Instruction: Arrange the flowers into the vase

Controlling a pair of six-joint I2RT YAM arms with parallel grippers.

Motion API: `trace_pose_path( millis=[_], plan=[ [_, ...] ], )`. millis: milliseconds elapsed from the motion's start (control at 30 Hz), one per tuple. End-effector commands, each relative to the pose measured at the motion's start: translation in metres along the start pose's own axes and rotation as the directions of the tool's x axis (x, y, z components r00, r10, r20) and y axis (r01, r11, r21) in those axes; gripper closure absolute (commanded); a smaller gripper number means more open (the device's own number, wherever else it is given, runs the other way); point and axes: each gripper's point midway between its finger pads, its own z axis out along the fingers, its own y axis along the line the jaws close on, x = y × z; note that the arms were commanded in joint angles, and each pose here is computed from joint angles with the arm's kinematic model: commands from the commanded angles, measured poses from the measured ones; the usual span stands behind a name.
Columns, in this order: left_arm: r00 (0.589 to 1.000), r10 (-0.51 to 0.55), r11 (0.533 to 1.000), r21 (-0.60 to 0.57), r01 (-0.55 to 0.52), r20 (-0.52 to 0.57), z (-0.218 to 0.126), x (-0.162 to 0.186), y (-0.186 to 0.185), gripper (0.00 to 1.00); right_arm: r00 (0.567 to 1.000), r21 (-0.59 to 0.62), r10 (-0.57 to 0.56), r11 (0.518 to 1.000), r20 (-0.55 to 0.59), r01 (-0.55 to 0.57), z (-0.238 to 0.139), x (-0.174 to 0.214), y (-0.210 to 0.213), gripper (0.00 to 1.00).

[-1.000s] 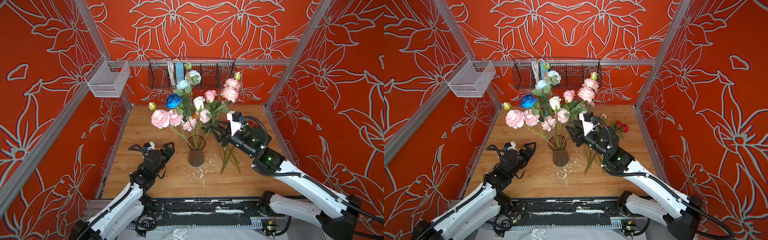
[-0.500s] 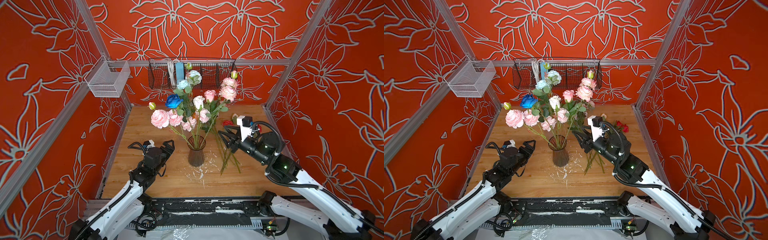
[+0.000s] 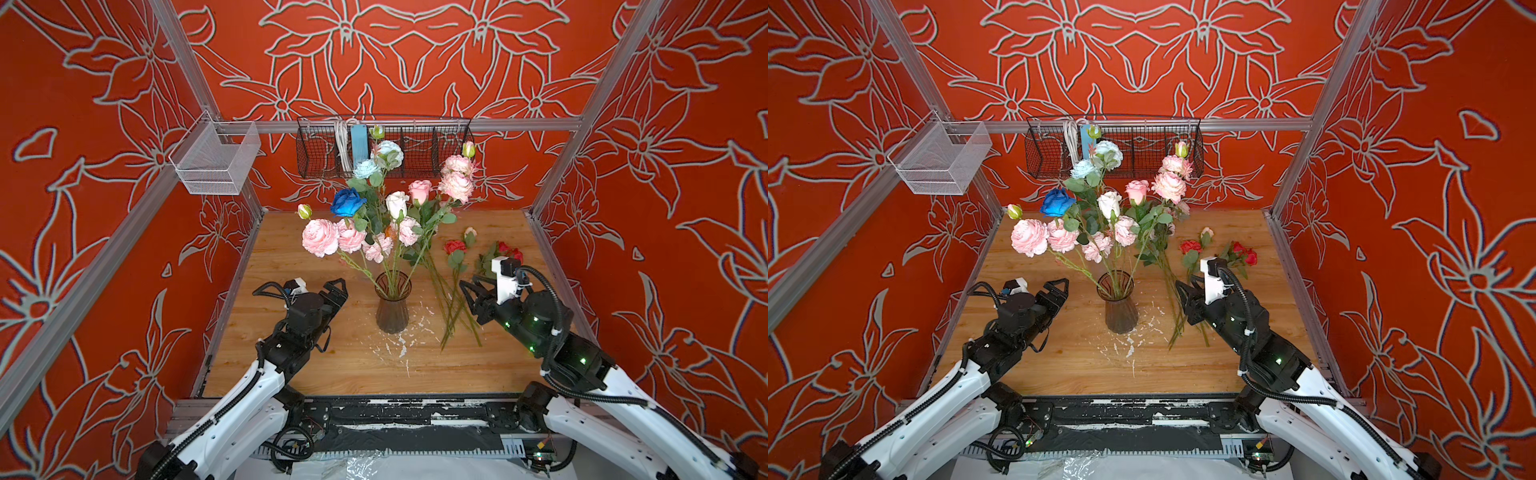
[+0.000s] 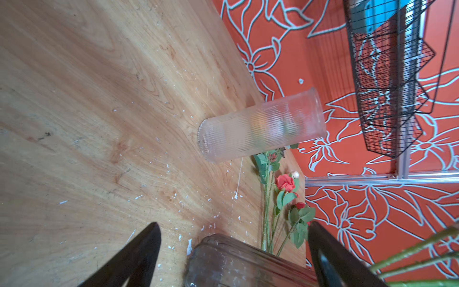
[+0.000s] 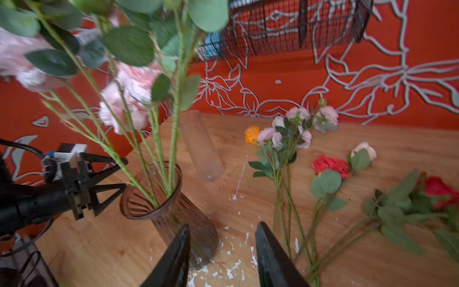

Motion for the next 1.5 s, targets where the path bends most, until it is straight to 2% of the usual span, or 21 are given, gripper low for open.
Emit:
trace_pose_path(
  millis=[0, 67, 200, 500, 767, 1000, 1067, 1233, 1333, 1467],
  plan=[
    [1.0, -0.002, 1.0, 0.006, 0.002, 0.008, 0.001, -0.005, -0.007, 0.08, 0.99, 0.042, 0.12, 0.992, -0.071, -0.118, 0.014, 0.025, -0.016, 0.56],
    [1.0, -0.003, 1.0, 0.004, 0.003, 0.005, 0.002, -0.004, -0.008, 0.08, 0.974, 0.056, 0.202, 0.979, -0.104, -0.197, 0.024, 0.038, -0.028, 0.56],
    [1.0, 0.008, 1.0, -0.002, -0.008, 0.004, 0.003, -0.004, -0.008, 0.08, 0.914, 0.077, 0.374, 0.927, -0.158, -0.366, 0.042, 0.066, -0.049, 0.57],
    [1.0, 0.012, 1.0, -0.018, -0.012, 0.006, 0.006, -0.004, -0.005, 0.08, 0.834, 0.116, 0.495, 0.869, -0.245, -0.481, 0.07, 0.108, -0.06, 0.58],
    [1.0, 0.01, 1.0, -0.021, -0.01, -0.01, 0.01, 0.0, -0.004, 0.08, 0.775, 0.171, 0.546, 0.837, -0.317, -0.52, 0.084, 0.141, -0.065, 0.59],
    [0.999, 0.019, 0.999, -0.036, -0.02, -0.027, 0.0, 0.002, 0.002, 0.08, 0.67, 0.122, 0.603, 0.776, -0.433, -0.619, 0.111, 0.168, -0.047, 0.64],
    [0.999, 0.035, 0.999, -0.04, -0.036, -0.035, -0.005, 0.002, 0.004, 0.08, 0.652, 0.116, 0.601, 0.77, -0.463, -0.627, 0.122, 0.175, -0.04, 0.66],
    [0.99, 0.122, 0.992, -0.022, -0.124, -0.074, -0.022, 0.004, 0.001, 0.08, 0.661, 0.074, 0.51, 0.819, -0.55, -0.57, 0.14, 0.191, -0.005, 0.67],
    [0.974, 0.204, 0.979, 0.003, -0.204, -0.099, -0.033, 0.005, -0.005, 0.09, 0.636, 0.098, 0.529, 0.806, -0.562, -0.584, 0.148, 0.204, -0.003, 0.67],
    [0.969, 0.228, 0.973, -0.004, -0.23, -0.09, -0.04, 0.002, -0.002, 0.09, 0.619, 0.112, 0.534, 0.802, -0.576, -0.587, 0.16, 0.214, 0.003, 0.68]
  ],
)
